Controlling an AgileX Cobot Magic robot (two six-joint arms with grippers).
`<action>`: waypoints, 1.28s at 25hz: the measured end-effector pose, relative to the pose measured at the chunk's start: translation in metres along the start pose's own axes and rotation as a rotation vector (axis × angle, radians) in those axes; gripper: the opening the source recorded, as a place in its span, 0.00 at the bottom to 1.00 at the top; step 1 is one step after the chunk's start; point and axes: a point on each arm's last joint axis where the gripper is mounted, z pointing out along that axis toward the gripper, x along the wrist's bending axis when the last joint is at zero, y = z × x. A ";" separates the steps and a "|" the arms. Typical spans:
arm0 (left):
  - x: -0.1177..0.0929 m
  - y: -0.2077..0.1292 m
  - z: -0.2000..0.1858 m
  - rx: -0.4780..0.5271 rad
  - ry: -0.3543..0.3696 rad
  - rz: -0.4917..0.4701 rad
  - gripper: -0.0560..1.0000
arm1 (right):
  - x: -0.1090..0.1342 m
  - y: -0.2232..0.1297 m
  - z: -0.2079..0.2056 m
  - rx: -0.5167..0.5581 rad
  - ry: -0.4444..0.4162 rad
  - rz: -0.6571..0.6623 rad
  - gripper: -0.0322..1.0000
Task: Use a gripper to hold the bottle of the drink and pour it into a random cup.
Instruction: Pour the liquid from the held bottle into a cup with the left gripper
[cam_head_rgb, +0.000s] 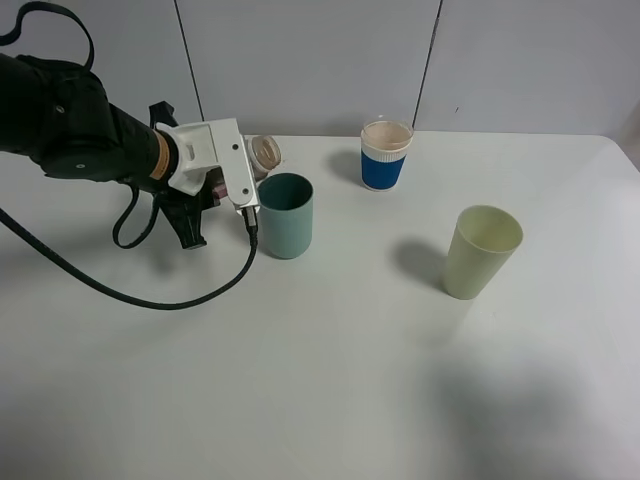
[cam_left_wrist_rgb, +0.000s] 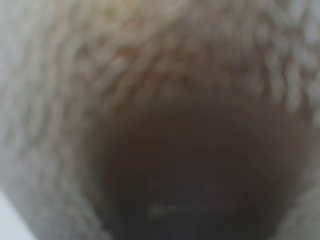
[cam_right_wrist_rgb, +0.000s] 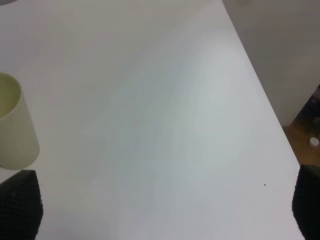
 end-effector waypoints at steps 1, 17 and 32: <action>0.000 0.000 0.000 0.000 0.000 0.003 0.36 | 0.000 0.000 0.000 0.000 0.000 0.000 1.00; 0.002 -0.001 0.001 0.018 0.015 0.093 0.36 | 0.000 0.000 0.000 0.000 0.000 0.000 1.00; 0.015 0.002 0.003 0.060 0.058 0.180 0.36 | 0.000 0.000 0.000 0.000 0.000 0.000 1.00</action>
